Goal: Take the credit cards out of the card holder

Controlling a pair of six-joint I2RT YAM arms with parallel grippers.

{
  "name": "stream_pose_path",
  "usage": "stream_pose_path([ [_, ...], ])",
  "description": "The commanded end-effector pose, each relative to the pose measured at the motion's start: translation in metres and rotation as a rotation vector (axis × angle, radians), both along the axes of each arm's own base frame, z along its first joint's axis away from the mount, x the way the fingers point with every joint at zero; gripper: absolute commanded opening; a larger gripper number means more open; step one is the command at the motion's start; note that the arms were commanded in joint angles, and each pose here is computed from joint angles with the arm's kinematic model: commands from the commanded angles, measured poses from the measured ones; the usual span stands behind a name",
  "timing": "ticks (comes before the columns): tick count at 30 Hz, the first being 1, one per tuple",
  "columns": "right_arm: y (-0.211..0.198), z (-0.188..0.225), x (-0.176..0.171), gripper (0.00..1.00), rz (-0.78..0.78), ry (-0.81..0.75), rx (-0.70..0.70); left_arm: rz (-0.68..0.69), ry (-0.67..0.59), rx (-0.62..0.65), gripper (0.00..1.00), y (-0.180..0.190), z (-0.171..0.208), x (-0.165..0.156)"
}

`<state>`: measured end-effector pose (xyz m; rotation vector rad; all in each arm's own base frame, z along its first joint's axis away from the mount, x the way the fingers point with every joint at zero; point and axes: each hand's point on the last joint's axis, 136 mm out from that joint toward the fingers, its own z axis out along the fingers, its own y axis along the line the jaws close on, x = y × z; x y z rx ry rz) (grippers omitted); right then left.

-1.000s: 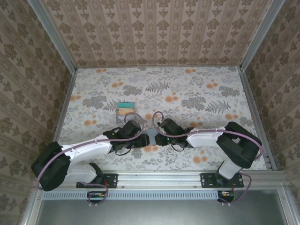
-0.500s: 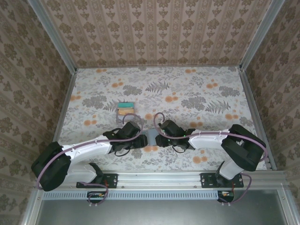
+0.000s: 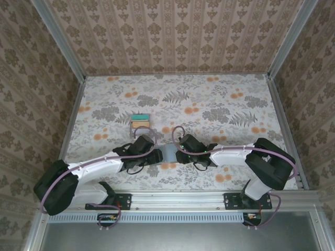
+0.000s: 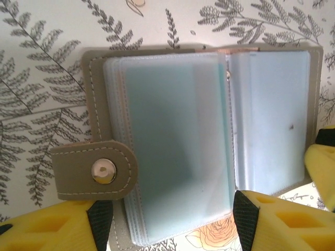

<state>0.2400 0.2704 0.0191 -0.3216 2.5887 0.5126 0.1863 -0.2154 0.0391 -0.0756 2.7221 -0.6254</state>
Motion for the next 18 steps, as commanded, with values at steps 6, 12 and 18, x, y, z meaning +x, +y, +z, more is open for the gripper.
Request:
stream_pose_path([
  [6,0.002,-0.014,-0.003,0.32,-0.003,0.043,0.005,0.013,-0.018,-0.04,0.64,0.0,0.003,0.006],
  [12,0.002,-0.016,-0.004,0.32,-0.003,0.051,0.007,0.016,-0.046,-0.049,0.64,0.001,0.008,0.01],
  [18,0.003,-0.017,-0.005,0.32,-0.001,0.056,0.009,0.017,-0.053,-0.053,0.64,0.0,0.009,0.014],
])
